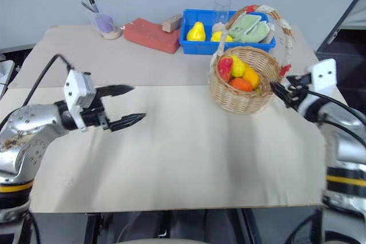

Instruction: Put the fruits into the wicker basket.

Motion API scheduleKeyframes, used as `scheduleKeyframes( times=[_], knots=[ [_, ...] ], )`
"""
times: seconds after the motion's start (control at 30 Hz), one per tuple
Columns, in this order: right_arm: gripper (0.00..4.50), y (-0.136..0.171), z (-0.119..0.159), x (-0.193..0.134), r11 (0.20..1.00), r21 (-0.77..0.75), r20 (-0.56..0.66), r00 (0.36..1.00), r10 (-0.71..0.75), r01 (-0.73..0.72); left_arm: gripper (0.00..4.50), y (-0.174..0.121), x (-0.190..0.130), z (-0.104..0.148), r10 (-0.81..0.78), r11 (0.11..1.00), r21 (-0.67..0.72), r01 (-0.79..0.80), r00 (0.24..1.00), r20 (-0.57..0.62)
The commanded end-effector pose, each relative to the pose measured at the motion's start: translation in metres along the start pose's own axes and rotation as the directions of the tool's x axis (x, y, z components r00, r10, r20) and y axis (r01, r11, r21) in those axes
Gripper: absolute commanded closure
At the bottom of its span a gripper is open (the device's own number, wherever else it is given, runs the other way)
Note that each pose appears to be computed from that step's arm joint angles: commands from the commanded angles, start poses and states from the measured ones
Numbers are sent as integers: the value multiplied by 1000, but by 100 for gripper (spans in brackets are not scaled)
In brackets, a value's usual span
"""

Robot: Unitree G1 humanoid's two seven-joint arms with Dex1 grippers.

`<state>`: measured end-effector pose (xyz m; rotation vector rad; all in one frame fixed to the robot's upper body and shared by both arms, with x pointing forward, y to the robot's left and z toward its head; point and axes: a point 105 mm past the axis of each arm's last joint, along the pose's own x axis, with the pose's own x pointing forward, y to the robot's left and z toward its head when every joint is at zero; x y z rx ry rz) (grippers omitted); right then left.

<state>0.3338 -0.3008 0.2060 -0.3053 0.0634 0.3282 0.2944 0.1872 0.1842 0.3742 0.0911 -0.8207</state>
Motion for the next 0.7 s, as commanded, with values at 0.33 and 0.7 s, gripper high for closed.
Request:
scheduleKeyframes(
  times=[0.33, 0.7],
  knots=[
    [173, 56, -3, -30, 845, -186, -258, 855, 450, -501, 0, 14, -92, -58, 255, 965, 11, -263, 924, -285],
    [173, 55, -1, -24, 833, -189, -266, 843, 467, -521, 0, 16, -89, -51, 232, 971, 8, -239, 936, -263]
  ],
)
